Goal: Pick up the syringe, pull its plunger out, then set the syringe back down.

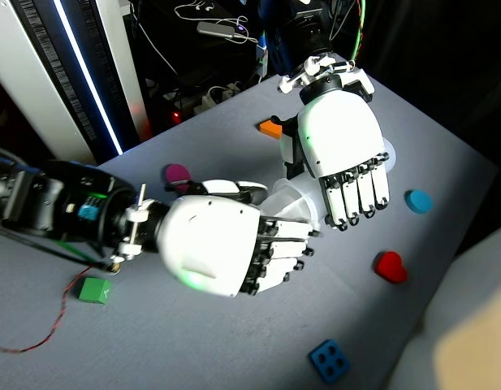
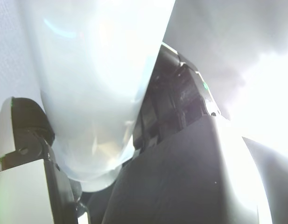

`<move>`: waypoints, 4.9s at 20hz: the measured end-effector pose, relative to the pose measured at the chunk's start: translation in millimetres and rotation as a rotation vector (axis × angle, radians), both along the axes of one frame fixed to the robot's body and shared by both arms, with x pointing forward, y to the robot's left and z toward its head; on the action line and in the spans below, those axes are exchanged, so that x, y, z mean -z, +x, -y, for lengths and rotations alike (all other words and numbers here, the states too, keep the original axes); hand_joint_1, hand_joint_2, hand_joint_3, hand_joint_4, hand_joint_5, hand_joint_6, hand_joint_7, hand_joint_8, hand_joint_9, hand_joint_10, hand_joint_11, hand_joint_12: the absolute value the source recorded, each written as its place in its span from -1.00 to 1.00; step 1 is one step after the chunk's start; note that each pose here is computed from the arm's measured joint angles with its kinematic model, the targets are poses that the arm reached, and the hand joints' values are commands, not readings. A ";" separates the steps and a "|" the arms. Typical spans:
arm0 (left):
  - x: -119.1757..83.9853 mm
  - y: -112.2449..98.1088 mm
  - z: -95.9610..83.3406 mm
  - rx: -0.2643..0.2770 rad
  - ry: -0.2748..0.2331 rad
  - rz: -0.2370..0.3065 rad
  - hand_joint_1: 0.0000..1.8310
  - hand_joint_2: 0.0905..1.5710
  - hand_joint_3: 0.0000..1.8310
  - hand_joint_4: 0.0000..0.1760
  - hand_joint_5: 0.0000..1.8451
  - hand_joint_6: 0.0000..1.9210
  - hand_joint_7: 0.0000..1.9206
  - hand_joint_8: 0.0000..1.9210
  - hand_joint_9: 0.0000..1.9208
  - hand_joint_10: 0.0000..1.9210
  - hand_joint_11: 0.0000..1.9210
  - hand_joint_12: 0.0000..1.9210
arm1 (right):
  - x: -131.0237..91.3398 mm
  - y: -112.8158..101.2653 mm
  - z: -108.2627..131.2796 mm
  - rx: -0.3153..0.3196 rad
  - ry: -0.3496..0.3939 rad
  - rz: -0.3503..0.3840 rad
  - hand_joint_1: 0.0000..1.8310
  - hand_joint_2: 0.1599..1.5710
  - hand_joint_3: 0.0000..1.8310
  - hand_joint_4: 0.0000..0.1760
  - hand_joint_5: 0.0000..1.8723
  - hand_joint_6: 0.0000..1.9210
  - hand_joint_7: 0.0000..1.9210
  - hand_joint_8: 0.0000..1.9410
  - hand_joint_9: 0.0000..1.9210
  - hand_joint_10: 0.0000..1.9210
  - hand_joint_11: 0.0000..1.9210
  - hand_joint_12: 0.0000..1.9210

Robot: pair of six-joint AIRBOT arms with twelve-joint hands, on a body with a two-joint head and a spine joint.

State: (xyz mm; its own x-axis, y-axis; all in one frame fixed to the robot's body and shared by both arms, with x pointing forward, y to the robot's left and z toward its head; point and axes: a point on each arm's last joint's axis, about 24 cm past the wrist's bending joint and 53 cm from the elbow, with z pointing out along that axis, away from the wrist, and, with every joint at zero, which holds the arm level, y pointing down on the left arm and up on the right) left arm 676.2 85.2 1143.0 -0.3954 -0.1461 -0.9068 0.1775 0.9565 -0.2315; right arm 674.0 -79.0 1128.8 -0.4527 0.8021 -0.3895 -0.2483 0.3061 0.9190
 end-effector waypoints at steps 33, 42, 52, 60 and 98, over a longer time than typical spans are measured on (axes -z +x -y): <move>-5.4 2.9 -2.6 -0.006 0.021 0.030 0.60 0.65 -1.00 -1.00 -0.44 0.54 -0.42 0.85 -0.46 0.81 -0.54 0.89 | -32.2 1.5 84.5 0.055 -0.124 0.055 0.50 0.39 -1.00 -1.00 -0.12 0.11 -0.03 0.09 -0.04 0.35 -0.06 0.35; -6.2 5.1 -10.0 -0.030 0.033 0.036 0.60 0.65 -1.00 -1.00 -0.47 0.56 -0.43 0.83 -0.46 0.80 -0.50 0.90 | -33.8 1.6 84.5 0.057 -0.131 0.068 0.49 0.40 -1.00 -1.00 -0.14 0.14 -0.04 0.10 -0.04 0.35 -0.07 0.36; -3.8 5.9 -18.5 -0.049 0.045 0.033 0.60 0.65 -1.00 -1.00 -0.47 0.55 -0.42 0.84 -0.45 0.80 -0.51 0.90 | -30.3 -0.7 76.5 0.058 -0.131 0.072 0.49 0.42 -1.00 -1.00 -0.21 0.23 -0.09 0.17 -0.05 0.35 -0.06 0.35; -2.5 5.5 -21.3 -0.058 0.041 0.024 0.61 0.63 -1.00 -1.00 -0.44 0.52 -0.39 0.78 -0.41 0.76 -0.50 0.88 | -25.4 -0.2 73.9 0.070 -0.131 0.061 0.19 0.38 -1.00 -1.00 -0.30 -0.84 -0.25 -0.83 -0.35 -0.61 -0.58 0.23; 109.1 12.9 -16.4 -0.074 0.035 -0.295 0.60 0.63 -1.00 -1.00 -0.45 0.58 -0.41 0.80 -0.36 0.71 -0.50 0.84 | -73.1 -57.5 51.9 0.230 -0.548 0.084 -0.98 -0.04 -1.00 -0.74 -1.00 -1.00 -1.00 -1.00 -1.00 -1.00 -1.00 -0.67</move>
State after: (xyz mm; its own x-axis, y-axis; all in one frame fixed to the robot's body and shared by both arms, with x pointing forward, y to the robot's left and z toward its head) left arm 689.1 101.6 1034.0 -0.6316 -0.1551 -0.7597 0.0371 0.9726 -0.2294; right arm 616.5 -130.8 1201.9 -0.2410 0.5479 -0.8011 -0.1843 0.7845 0.5921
